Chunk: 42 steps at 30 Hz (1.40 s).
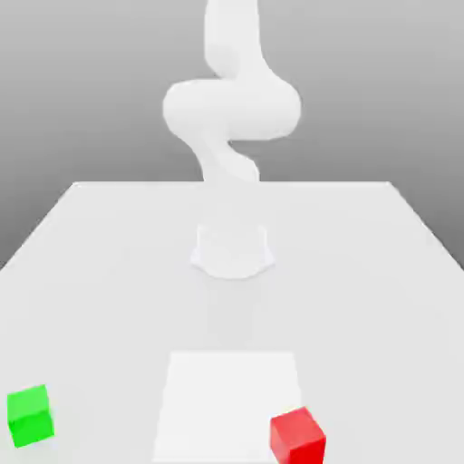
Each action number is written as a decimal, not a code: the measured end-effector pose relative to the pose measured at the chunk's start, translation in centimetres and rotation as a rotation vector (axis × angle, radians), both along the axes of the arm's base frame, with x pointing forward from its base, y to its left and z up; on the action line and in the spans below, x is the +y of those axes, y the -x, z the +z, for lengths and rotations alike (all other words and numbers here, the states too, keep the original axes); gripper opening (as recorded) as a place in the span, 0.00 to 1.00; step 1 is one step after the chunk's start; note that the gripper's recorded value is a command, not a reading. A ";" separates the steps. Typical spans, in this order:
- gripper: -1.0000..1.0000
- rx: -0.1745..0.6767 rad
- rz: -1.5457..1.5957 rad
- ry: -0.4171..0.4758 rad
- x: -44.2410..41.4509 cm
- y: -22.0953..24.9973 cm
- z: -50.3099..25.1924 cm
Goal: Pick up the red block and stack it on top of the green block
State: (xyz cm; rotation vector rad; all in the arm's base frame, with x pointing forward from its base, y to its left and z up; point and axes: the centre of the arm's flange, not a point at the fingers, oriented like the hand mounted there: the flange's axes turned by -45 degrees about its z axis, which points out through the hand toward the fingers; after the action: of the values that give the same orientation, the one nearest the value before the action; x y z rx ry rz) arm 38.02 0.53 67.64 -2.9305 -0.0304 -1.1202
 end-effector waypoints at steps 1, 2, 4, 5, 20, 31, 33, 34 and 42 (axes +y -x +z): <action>0.50 0.030 0.013 0.006 0.3 -1.4 -1.6; 0.50 0.059 0.026 0.012 0.5 -2.6 -3.1; 0.50 0.115 0.051 0.023 1.1 -4.9 -6.3; 0.50 0.143 0.064 0.028 1.4 -5.9 -7.9; 0.50 0.551 0.270 0.114 6.3 -12.8 -35.1; 0.00 0.719 0.350 0.145 7.5 -11.1 -52.7; 0.00 0.719 0.350 0.145 7.5 -11.1 -52.7; 0.00 0.720 0.351 0.145 7.5 -11.1 -52.7; 0.00 0.720 0.350 0.145 7.5 -11.1 -48.2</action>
State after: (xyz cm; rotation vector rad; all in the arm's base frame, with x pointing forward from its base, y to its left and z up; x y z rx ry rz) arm 49.10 8.06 19.48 -3.0826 -0.6050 0.0006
